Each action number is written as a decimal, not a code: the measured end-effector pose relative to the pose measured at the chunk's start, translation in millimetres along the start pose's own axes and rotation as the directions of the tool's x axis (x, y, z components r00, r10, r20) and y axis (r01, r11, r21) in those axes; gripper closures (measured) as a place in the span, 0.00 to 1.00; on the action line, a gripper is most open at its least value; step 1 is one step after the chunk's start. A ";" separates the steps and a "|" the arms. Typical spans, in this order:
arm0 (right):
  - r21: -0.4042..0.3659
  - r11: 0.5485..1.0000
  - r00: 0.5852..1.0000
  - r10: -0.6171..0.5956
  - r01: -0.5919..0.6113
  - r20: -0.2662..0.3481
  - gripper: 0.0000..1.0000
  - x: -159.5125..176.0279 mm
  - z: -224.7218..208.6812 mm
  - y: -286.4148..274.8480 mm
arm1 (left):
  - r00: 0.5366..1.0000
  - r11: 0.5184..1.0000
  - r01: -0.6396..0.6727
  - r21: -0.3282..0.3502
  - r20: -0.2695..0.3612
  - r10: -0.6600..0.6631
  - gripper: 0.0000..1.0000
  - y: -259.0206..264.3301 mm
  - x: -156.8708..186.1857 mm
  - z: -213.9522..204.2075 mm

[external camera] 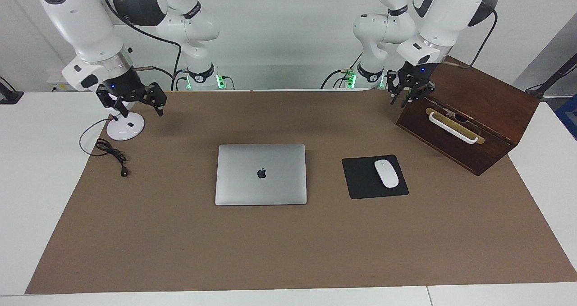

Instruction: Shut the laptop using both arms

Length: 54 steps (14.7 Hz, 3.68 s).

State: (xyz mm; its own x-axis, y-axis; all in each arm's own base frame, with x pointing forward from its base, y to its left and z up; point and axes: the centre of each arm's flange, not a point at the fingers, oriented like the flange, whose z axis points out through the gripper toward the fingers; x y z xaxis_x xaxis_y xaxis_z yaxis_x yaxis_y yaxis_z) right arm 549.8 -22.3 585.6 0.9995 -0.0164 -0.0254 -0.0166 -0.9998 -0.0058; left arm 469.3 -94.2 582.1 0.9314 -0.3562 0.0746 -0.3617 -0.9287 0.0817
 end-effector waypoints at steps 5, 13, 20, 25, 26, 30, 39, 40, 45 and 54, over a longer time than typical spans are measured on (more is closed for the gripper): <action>0.000 1.000 1.000 0.012 -0.012 0.011 0.00 -1.5 -9.0 6.3 | 0.998 0.998 0.067 0.008 -0.012 -0.067 0.00 -31.7 -6.2 -19.4; -0.002 1.000 1.000 0.020 -0.020 0.011 0.00 5.1 -15.5 -7.0 | 0.995 0.996 0.087 0.019 -0.059 -0.085 0.00 -41.1 -5.9 -42.6; -0.003 0.997 0.996 0.083 -0.083 0.015 0.00 3.4 -25.9 -8.4 | 0.982 0.980 0.189 0.063 -0.026 -0.187 0.00 -64.4 -21.7 -64.0; -0.002 0.997 0.996 0.083 -0.083 -0.012 0.00 7.3 -27.1 -8.6 | 0.968 0.966 0.249 0.075 0.006 -0.250 0.00 -76.8 -19.1 -100.2; -0.001 0.997 0.996 0.083 -0.083 -0.015 0.00 7.6 -27.3 -8.9 | 0.967 0.965 0.253 0.074 0.023 -0.255 0.00 -80.2 -13.0 -98.9; -0.001 0.997 0.997 0.080 -0.080 -0.016 0.00 7.7 -27.4 -10.6 | 0.962 0.964 0.257 0.073 0.080 -0.263 0.00 -91.9 14.8 -72.8; -0.001 0.997 0.997 0.079 -0.079 -0.015 0.00 7.8 -26.7 -11.1 | 0.956 0.963 0.261 0.073 0.121 -0.268 0.00 -92.5 23.5 -52.2; -0.001 0.997 0.997 0.079 -0.079 -0.015 0.00 7.8 -26.7 -11.2 | 0.955 0.962 0.262 0.073 0.123 -0.270 0.00 -92.9 24.2 -50.8; -0.001 0.997 0.997 0.079 -0.079 -0.016 0.00 7.9 -26.8 -11.2 | 0.952 0.959 0.273 0.075 0.120 -0.280 0.00 -93.3 25.2 -49.8; -0.001 0.997 0.997 0.078 -0.078 -0.017 0.00 7.9 -26.8 -11.7 | 0.945 0.950 0.301 0.079 0.111 -0.309 0.00 -93.3 26.3 -49.7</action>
State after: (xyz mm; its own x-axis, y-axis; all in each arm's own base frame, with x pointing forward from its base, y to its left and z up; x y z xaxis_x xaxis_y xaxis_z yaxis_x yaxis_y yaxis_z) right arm 558.6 -11.0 612.3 0.9955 -0.0942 -0.0090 -0.0942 -0.9955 -0.0025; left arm 525.5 -11.8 625.8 0.9960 -0.0612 -0.0648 -0.0599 -0.9980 0.0219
